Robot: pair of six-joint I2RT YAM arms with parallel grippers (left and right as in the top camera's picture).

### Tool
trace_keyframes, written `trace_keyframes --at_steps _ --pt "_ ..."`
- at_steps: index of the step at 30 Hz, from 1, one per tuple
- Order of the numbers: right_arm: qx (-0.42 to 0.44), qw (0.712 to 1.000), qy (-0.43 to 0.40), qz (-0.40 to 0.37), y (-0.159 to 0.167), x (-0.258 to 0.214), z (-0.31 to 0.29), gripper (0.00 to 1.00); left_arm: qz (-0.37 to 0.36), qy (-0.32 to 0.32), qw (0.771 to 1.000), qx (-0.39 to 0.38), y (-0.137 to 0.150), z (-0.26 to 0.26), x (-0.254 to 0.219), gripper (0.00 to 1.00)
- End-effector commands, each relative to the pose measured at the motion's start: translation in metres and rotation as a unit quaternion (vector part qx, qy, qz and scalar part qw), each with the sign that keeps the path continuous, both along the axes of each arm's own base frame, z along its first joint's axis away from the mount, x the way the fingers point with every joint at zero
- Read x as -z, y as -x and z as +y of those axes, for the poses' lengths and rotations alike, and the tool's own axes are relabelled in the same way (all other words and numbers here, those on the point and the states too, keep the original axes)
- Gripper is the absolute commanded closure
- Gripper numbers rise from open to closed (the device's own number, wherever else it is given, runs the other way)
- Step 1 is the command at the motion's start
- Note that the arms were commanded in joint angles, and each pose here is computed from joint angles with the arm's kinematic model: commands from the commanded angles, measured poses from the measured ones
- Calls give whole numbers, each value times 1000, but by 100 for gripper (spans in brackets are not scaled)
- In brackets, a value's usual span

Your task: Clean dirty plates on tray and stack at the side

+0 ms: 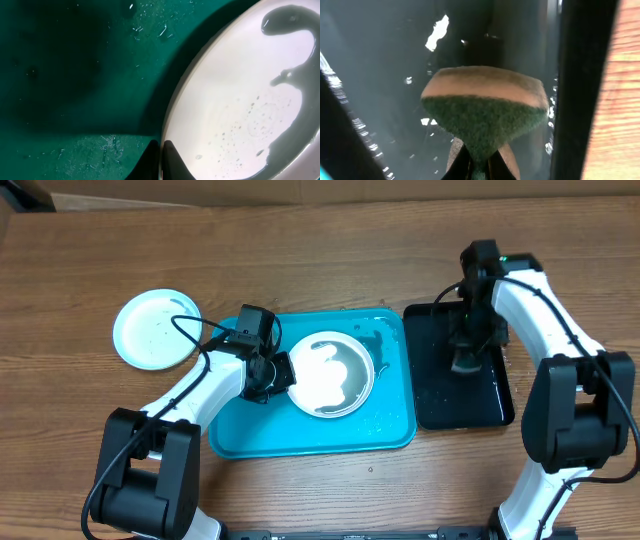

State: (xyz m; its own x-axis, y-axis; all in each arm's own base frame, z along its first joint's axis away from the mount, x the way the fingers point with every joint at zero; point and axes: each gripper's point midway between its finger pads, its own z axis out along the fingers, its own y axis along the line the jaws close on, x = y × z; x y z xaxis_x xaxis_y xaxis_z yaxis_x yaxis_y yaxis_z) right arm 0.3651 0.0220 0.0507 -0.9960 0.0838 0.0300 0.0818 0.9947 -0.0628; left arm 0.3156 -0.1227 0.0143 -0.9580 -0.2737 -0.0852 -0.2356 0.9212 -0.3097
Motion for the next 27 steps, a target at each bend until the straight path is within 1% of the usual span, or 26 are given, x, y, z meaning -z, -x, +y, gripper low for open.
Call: trace_keyframes --at_steps 1,2,3,5,6,8,10,11,13,14,17,20,23,25,26,27 --pt "-5 1000 12 -4 8 10 -4 96 11 -6 1000 12 8 0 8 94" --pt "-5 1000 12 -5 9 14 -4 96 11 -6 1000 11 8 0 8 94" --pt "-5 1000 12 -6 9 16 -4 92 11 -6 1000 11 8 0 8 94" --pt "-5 1000 12 -11 7 17 -3 59 11 -7 1000 11 7 0 8 93" --pt "-5 1000 11 -22 1 12 -3 33 10 -8 1000 11 7 0 8 89" --pt "-2 999 10 -35 -8 1 -4 26 11 -8 1000 11 7 0 9 82" --pt "7 999 9 -52 -21 -17 -7 24 10 -9 1000 11 7 1 9 71" --pt "11 998 8 -63 -28 -27 -9 23 10 -10 1000 10 7 1 9 68" --pt "25 996 8 -84 -40 -48 -16 20 10 -10 1000 10 7 1 9 67" --pt "39 995 7 -94 -45 -57 -21 17 10 -11 1000 10 7 2 9 67" --pt "85 988 6 -127 -60 -81 -43 14 10 -13 1000 10 7 2 9 67" --pt "129 981 7 -145 -65 -89 -73 13 10 -15 1000 9 7 3 9 69" --pt "167 975 6 -144 -61 -87 -105 11 10 -15 1000 10 7 3 9 72" --pt "204 969 -1 -141 -53 -85 -133 6 11 -18 1000 12 8 2 11 74" --pt "215 967 -8 -138 -50 -84 -140 0 10 -18 1000 14 8 0 11 75" --pt "224 965 -16 -137 -48 -84 -145 0 11 -20 1000 15 8 0 13 77"
